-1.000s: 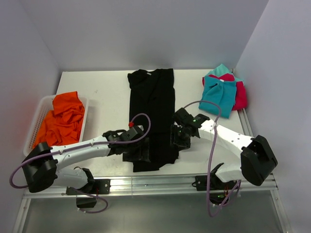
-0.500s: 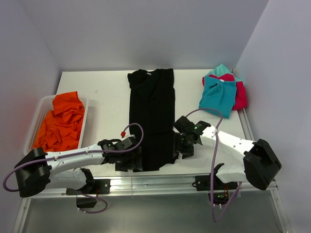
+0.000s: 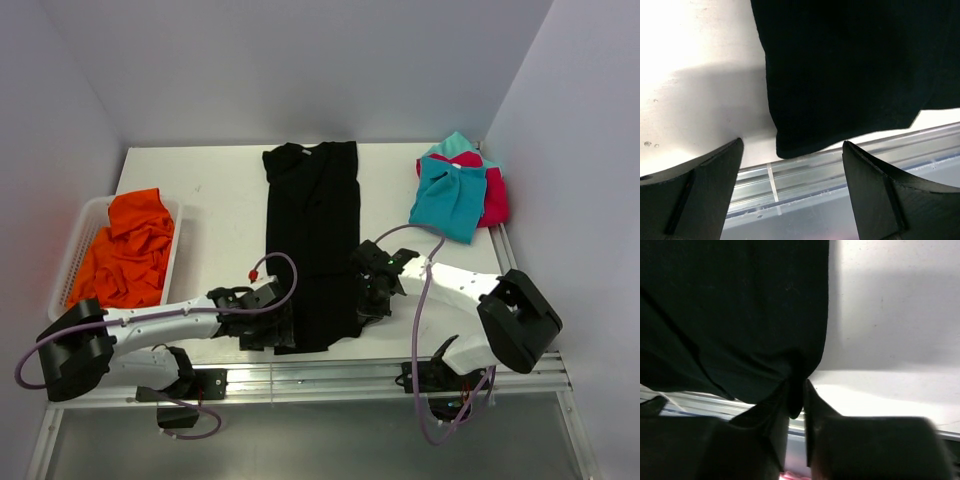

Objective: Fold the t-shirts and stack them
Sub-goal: Fold the tshirt

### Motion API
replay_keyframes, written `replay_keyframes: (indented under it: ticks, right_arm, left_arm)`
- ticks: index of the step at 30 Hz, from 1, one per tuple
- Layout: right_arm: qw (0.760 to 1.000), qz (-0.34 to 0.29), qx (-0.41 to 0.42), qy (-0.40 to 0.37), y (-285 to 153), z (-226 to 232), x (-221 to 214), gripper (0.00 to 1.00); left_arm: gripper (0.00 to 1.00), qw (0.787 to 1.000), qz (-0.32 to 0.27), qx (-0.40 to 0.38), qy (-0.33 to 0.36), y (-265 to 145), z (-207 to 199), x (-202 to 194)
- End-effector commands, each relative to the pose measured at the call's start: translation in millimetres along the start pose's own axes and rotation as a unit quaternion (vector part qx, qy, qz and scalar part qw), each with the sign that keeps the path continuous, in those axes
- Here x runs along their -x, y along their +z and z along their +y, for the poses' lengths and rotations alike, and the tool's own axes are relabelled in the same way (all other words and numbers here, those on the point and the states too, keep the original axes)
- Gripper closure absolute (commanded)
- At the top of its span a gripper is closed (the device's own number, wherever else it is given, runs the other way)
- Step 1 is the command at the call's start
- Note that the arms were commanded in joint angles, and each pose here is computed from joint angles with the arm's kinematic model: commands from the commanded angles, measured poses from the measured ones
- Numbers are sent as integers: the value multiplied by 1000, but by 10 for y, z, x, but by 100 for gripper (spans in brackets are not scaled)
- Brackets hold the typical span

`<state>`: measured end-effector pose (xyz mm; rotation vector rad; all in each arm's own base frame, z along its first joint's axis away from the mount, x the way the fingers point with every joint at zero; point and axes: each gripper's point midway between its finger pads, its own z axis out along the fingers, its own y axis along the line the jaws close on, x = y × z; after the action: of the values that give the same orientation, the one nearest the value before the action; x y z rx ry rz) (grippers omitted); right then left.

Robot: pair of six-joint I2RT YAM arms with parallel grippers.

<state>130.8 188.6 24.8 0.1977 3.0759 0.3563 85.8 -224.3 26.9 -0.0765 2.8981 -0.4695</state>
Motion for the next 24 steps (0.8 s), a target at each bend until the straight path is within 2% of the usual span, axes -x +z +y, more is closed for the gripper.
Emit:
replay_keyframes:
  ticks: [1,2,3,5,7,8,11,12,13,14,18,24]
  right_arm:
    - [1000,-3,2,-4,40,9,-9,85]
    - [1000,-2,2,-6,42,3,-15,97]
    - [1000,-1,-1,-7,41,-13,-25,100]
    - [1000,1,-1,-10,40,-26,-37,100]
    - [1000,0,-3,-12,31,-46,-48,100]
    - [1000,0,-5,-12,27,-61,-52,100]
    - [1000,1,-9,-14,14,-74,-54,100]
    - [1000,5,-12,-16,1,-85,-67,100]
    - [1000,6,-12,-19,-12,-84,-70,100]
    - [1000,7,-14,-22,-29,-91,-71,100]
    - [998,16,-43,-35,-204,-248,-166,100]
    - [997,-13,-62,-50,-711,-354,-171,100]
  left_arm:
    - [13,1000,-10,-1,-1,70,-56,44]
    - [14,1000,-3,10,2,120,-19,20]
    - [14,1000,-1,13,4,140,-21,13]
    - [15,1000,6,22,10,198,-2,-7]
    - [22,999,11,31,20,248,6,-18]
    - [32,999,13,34,26,266,3,-26]
    - [52,998,26,41,49,330,-35,-87]
    - [83,997,30,43,58,342,-48,-122]
    - [96,997,30,47,61,342,-71,-114]
    - [100,996,32,55,62,349,-62,-127]
    - [100,995,29,57,75,170,-144,-139]
    - [100,998,6,33,62,-342,-285,-23]
